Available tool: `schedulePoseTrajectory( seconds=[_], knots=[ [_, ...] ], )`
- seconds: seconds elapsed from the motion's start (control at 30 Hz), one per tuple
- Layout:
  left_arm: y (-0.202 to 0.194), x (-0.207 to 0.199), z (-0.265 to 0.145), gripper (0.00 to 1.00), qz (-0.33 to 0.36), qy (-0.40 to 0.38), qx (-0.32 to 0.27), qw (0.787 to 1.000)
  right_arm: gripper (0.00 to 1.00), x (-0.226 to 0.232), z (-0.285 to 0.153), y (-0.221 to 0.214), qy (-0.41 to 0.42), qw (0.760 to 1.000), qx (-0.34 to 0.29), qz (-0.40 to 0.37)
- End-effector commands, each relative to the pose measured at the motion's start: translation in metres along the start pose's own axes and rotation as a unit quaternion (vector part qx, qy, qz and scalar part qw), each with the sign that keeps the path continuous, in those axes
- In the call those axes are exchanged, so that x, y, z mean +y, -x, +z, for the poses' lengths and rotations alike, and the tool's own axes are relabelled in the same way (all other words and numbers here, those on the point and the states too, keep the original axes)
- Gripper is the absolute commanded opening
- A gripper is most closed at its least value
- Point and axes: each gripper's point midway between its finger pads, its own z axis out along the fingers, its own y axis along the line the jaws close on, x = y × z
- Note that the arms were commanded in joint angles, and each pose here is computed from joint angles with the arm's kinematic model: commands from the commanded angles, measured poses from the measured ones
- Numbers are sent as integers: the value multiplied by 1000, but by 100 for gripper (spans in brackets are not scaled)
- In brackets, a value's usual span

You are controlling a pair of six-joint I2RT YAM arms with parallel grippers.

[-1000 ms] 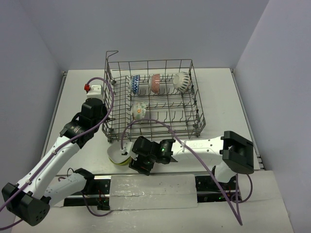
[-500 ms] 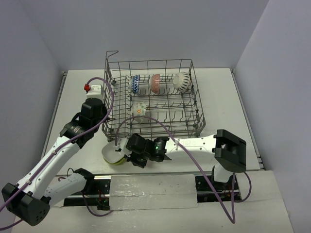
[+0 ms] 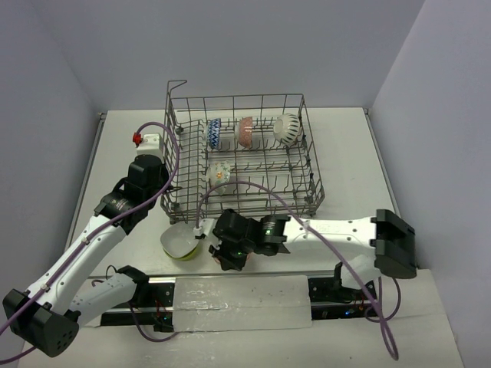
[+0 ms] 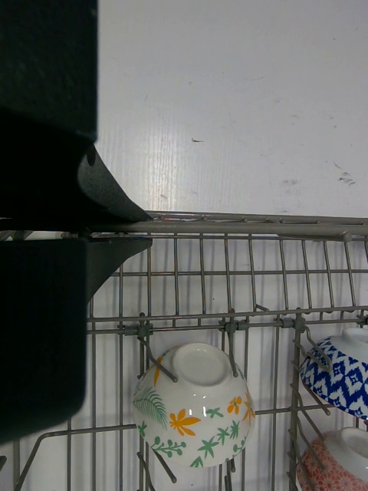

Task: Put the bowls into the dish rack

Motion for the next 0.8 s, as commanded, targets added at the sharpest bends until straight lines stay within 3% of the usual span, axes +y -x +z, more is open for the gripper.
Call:
schedulePoseTrajectory(
  seconds=[0.0, 0.23, 0.4, 0.6, 0.77],
  knots=[
    [8, 5, -5, 0, 7, 2, -14, 1000, 0, 30, -45, 42, 48, 995, -92, -7],
    [7, 5, -5, 0, 7, 2, -14, 1000, 0, 56, -101, 94, 110, 974, -197, -22],
    [7, 5, -5, 0, 7, 2, -14, 1000, 0, 57, -155, 130, 167, 940, -294, -44],
    [7, 4, -4, 0, 8, 0, -11, 1000, 0, -19, -231, 179, 65, 882, -466, 8],
    [7, 3, -4, 0, 8, -1, -12, 1000, 0, -76, -264, 200, -39, 838, -541, 65]
  ],
)
